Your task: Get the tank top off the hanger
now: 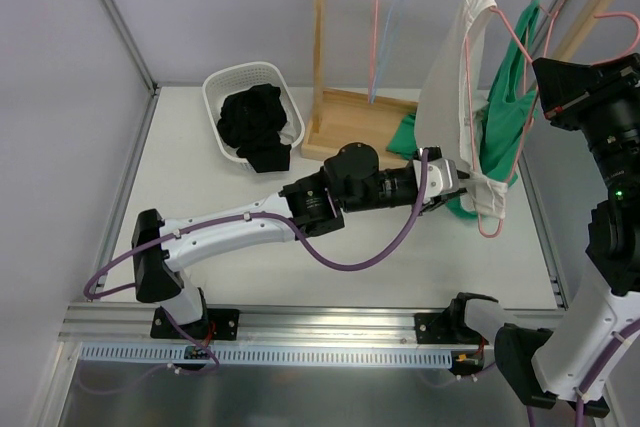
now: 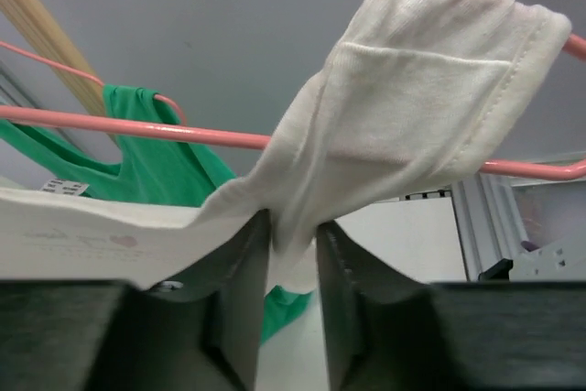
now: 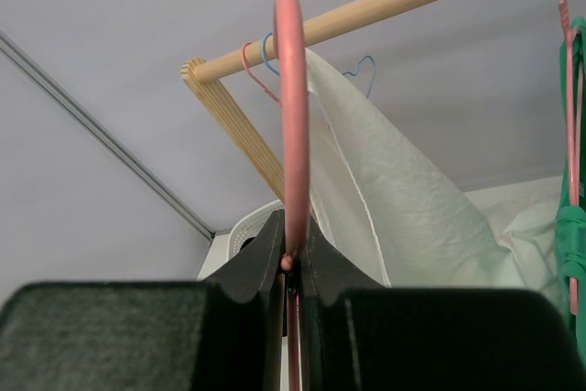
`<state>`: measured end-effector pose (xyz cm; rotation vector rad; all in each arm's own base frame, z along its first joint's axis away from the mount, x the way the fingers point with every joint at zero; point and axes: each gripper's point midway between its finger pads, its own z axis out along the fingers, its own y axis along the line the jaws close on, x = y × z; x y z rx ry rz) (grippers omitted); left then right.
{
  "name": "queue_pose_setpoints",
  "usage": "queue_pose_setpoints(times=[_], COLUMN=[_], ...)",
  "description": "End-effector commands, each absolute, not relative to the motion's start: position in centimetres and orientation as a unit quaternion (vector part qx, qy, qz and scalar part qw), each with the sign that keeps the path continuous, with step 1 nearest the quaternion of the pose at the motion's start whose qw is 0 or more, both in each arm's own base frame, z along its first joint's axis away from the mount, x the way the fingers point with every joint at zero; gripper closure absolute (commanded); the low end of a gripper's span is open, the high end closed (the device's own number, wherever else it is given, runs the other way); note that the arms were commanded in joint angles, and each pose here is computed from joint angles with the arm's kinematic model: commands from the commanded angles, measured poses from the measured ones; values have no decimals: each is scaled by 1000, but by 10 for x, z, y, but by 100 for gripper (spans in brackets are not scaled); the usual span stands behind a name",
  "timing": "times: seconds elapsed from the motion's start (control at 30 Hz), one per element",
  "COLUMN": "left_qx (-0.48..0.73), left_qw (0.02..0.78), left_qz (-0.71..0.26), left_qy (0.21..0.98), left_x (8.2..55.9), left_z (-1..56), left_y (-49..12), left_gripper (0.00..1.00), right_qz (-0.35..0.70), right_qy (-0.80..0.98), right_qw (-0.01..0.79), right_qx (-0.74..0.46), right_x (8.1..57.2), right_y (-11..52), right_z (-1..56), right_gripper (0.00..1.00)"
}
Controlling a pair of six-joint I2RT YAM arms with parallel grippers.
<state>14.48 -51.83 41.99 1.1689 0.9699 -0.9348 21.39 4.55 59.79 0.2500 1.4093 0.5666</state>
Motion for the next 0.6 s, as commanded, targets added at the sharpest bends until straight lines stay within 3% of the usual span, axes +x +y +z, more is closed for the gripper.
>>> queue_pose_setpoints(times=[0.0, 0.1, 0.57], left_qx=[481, 471, 489], left_qw=[667, 661, 617], left_qz=[-413, -433, -499], left_qy=[392, 392, 362], left_x=[147, 141, 60], left_z=[462, 473, 503], left_y=[-512, -511, -494], left_gripper=[77, 100, 100], right_qz=[282, 274, 188], right_qy=[602, 603, 600], right_qw=[741, 743, 773], right_qx=[96, 98, 87], right_x=[195, 197, 223], right_y=[54, 52, 28], right_z=[624, 623, 623], right_gripper=[100, 100, 100])
